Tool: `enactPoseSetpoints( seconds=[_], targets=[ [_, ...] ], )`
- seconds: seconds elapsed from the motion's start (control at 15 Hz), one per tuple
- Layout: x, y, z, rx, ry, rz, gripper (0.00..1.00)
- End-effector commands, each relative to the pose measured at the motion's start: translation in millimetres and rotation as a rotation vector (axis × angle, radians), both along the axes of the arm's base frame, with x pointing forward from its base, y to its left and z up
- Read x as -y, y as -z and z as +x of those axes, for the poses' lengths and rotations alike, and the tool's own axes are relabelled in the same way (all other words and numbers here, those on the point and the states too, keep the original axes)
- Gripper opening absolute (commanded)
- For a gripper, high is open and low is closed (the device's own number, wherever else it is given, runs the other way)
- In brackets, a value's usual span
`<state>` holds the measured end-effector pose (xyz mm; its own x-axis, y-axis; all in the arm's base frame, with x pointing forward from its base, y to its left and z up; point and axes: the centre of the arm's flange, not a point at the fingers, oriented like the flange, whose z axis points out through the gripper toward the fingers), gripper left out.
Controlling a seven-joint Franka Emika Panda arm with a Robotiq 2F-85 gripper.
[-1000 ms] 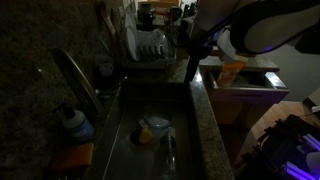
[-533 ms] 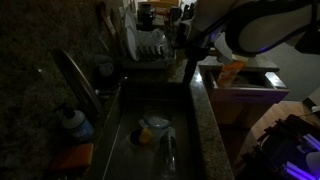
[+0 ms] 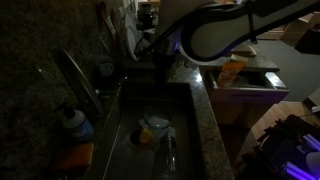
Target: Open the tap
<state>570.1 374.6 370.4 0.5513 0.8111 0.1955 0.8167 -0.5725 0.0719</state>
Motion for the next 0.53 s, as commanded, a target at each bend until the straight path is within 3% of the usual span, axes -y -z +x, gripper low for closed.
enactPoseSetpoints(
  seconds=[0.0,0.07,0.33,0.47],
  targets=[
    [-17.9,2.2,37.4,-0.063,-0.022,0.049,1.00],
    [-10.3,4.1,13.3,-0.026,-0.012,0.035,1.00],
    [-12.5,7.2,25.9,-0.041,-0.004,0.048,1.00],
    [-13.3,32.2,52.5,-0.037,0.009,0.050,1.00]
  ],
)
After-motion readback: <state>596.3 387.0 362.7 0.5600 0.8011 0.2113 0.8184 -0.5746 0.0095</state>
